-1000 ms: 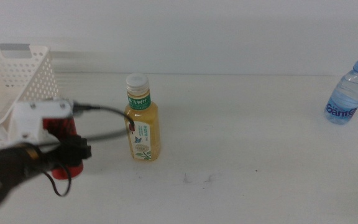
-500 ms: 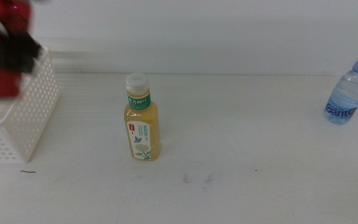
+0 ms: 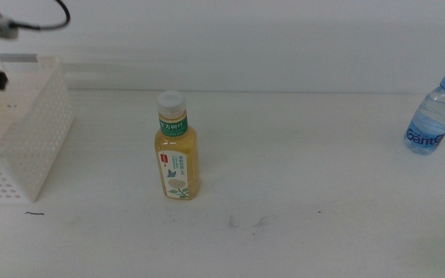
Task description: Use arms to grab the bottles and put them into the dustbin to the left of the table.
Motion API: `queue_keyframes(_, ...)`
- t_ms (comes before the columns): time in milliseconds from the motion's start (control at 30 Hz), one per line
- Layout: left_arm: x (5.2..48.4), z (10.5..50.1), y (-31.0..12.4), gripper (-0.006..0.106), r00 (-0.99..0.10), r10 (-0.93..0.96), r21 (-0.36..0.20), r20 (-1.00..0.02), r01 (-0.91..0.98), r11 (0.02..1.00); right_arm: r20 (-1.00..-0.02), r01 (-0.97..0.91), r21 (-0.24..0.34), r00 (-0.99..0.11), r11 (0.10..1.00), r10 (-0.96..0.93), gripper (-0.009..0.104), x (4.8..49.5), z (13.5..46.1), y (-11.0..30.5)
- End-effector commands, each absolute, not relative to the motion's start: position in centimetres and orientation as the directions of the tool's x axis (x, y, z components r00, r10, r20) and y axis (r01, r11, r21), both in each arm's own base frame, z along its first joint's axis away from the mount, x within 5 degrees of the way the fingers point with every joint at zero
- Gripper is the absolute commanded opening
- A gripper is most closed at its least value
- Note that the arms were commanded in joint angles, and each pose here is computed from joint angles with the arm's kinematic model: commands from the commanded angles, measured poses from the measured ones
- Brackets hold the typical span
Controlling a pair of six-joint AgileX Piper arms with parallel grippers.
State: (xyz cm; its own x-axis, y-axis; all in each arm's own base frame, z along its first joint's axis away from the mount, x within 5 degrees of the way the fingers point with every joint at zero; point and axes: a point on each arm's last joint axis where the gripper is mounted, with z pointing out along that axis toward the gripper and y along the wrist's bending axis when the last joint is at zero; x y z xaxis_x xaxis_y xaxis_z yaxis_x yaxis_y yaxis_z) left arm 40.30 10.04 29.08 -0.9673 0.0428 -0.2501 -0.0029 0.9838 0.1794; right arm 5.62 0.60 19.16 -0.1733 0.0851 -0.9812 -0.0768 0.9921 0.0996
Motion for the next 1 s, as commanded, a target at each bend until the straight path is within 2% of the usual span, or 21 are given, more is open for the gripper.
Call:
queue_keyframes(0,41.4,27.8,10.4,0.000,-0.963,0.033,0.179,-0.267,-0.016,0.984,-0.984,-0.073,0.083,-0.165,0.994,0.070,0.079,5.6,19.1,0.5)
queue_keyframes(100,42.4,25.4,10.6,0.006,-0.972,0.024,0.165,-0.232,-0.015,0.986,-0.984,-0.073,0.083,-0.165,0.994,0.070,0.079,5.6,19.1,0.5)
queue_keyframes(200,42.9,24.0,10.7,0.021,-0.975,0.016,0.159,-0.220,-0.020,0.987,-0.984,-0.073,0.083,-0.165,0.994,0.070,0.079,5.6,19.1,0.5)
queue_keyframes(367,43.5,22.6,11.1,0.072,-0.976,0.025,0.181,-0.216,-0.015,0.983,-0.984,-0.073,0.083,-0.165,0.994,0.070,0.079,5.6,19.1,0.5)
queue_keyframes(433,43.5,22.5,11.0,0.089,-0.978,0.028,0.189,-0.206,-0.012,0.982,-0.983,-0.073,0.083,-0.167,0.994,0.070,0.079,5.6,19.1,0.5)
queue_keyframes(467,43.4,22.5,11.0,0.094,-0.980,0.023,0.189,-0.196,-0.015,0.982,-0.983,-0.073,0.083,-0.167,0.994,0.070,0.079,5.6,19.1,0.5)
queue_keyframes(633,42.0,26.9,9.9,0.094,-0.962,-0.014,0.176,-0.272,-0.064,0.982,-0.983,-0.073,0.083,-0.167,0.994,0.070,0.079,5.6,19.1,0.5)
queue_keyframes(800,36.6,35.1,5.9,0.094,-0.865,-0.037,0.051,-0.501,-0.072,0.996,-0.983,-0.073,0.083,-0.167,0.994,0.070,0.079,5.6,19.1,0.5)
queue_keyframes(833,35.2,36.2,4.9,0.094,-0.840,-0.038,0.024,-0.541,-0.061,0.998,-0.983,-0.073,0.083,-0.167,0.994,0.070,0.079,5.6,19.1,0.5)
queue_keyframes(967,30.5,38.2,1.1,0.094,-0.750,-0.004,-0.025,-0.661,0.017,1.000,-0.983,-0.073,0.083,-0.167,0.994,0.070,0.079,5.6,19.1,0.5)
